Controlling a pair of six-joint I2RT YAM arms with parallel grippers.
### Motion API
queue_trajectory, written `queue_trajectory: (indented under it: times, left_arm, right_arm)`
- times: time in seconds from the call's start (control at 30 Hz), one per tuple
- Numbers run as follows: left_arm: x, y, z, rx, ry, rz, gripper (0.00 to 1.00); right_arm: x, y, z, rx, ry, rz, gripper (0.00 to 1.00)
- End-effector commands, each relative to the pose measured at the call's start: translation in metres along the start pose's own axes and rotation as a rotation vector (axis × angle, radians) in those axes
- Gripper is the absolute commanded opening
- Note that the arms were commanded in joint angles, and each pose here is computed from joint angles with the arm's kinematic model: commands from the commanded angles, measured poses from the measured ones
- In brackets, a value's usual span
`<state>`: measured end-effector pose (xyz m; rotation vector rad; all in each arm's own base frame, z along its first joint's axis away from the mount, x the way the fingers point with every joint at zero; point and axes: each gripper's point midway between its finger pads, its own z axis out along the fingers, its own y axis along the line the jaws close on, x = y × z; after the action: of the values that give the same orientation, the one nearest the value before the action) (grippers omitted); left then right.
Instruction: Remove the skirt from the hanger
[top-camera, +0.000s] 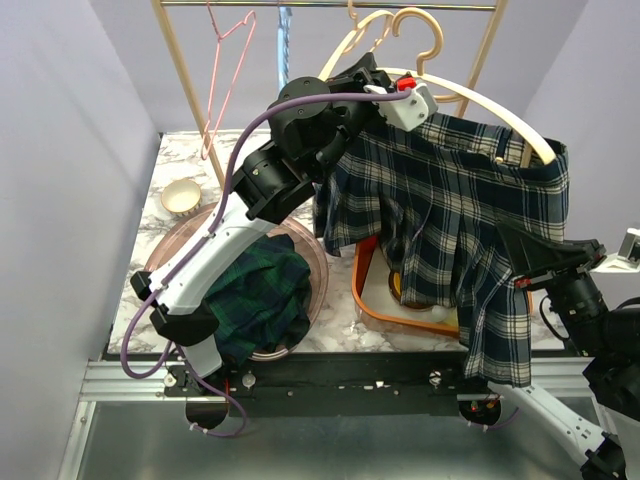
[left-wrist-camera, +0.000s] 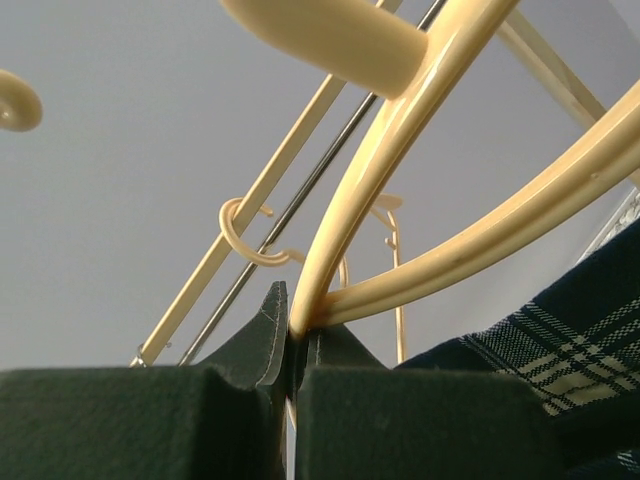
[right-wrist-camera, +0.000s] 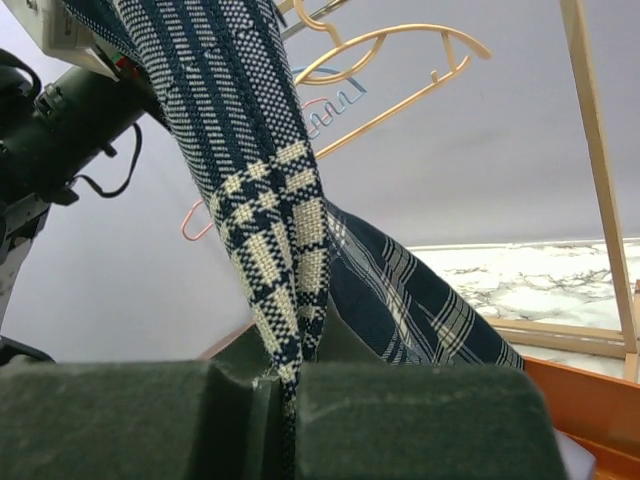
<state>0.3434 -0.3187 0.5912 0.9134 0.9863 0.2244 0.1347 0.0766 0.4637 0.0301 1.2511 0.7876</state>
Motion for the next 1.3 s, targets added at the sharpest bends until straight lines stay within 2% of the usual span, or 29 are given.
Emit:
queue_trajectory:
  times: [0.0,0.2,0.3,0.4,0.53,0.57,0.6,0.67,0.7,0.77,0.8,0.9,0.93,1.0,1.03,1.1,1.13,1.27]
  left_arm:
    - [-0.011,0.146,-0.068,-0.49,-0.022,-0.3,0.0]
    - [0.009,0.154,-0.073,-0.515,0.02,-0.341,0.0]
    - [0.006,0.156,-0.076,-0.509,-0.004,-0.397,0.0]
    - [-0.007,0.15,-0.075,-0.454,-0.069,-0.487,0.0]
    - [-0.023,0.133,-0.074,-0.348,-0.165,-0.59,0.0]
    - [-0.034,0.132,-0.079,-0.307,-0.213,-0.61,0.0]
    - [-0.038,0.129,-0.08,-0.284,-0.235,-0.627,0.0]
    - [-0.053,0.122,-0.087,-0.211,-0.298,-0.71,0.0]
    - [-0.056,0.118,-0.088,-0.182,-0.31,-0.732,0.0]
    - [-0.062,0.113,-0.098,-0.135,-0.335,-0.787,0.0]
    - [-0.069,0.11,-0.103,-0.097,-0.365,-0.795,0.0]
    - [-0.07,0.111,-0.121,-0.089,-0.384,-0.858,0.0]
    - [-0.07,0.115,-0.128,-0.097,-0.393,-0.869,0.0]
    - [-0.07,0.115,-0.143,-0.092,-0.405,-0.897,0.0]
    - [-0.069,0.115,-0.147,-0.086,-0.404,-0.902,0.0]
    - [-0.069,0.116,-0.161,-0.071,-0.402,-0.908,0.0]
    - [-0.07,0.114,-0.166,-0.057,-0.407,-0.917,0.0]
    - [-0.064,0.111,-0.194,-0.039,-0.408,-0.914,0.0]
  right_arm:
    - [-0.006,-0.02,-0.012,0.103,-0.052,0.062,0.01]
    - [-0.031,-0.047,-0.036,0.221,-0.211,0.134,0.01]
    - [-0.029,-0.04,-0.033,0.182,-0.199,0.118,0.01]
    - [-0.023,-0.018,-0.017,0.079,-0.152,0.091,0.01]
    - [-0.01,0.038,0.012,-0.188,-0.043,0.033,0.01]
    - [-0.018,0.051,0.015,-0.24,-0.047,0.027,0.01]
    - [-0.009,0.06,0.033,-0.269,0.0,0.01,0.01]
    - [-0.008,0.081,0.042,-0.362,0.041,0.003,0.01]
    - [-0.019,0.094,0.046,-0.406,0.032,-0.006,0.01]
    - [-0.013,0.114,0.064,-0.5,0.07,-0.005,0.01]
    - [-0.029,0.127,0.064,-0.547,0.044,0.001,0.01]
    - [-0.033,0.15,0.083,-0.635,0.068,0.0,0.01]
    - [-0.05,0.16,0.084,-0.668,0.04,-0.008,0.01]
    - [-0.048,0.167,0.099,-0.689,0.049,-0.019,0.01]
    - [-0.063,0.177,0.096,-0.731,0.012,-0.031,0.01]
    - [-0.059,0.183,0.106,-0.759,0.026,-0.031,0.01]
    - [-0.072,0.192,0.103,-0.81,-0.027,-0.039,0.01]
    - [-0.078,0.204,0.107,-0.875,-0.053,-0.021,0.01]
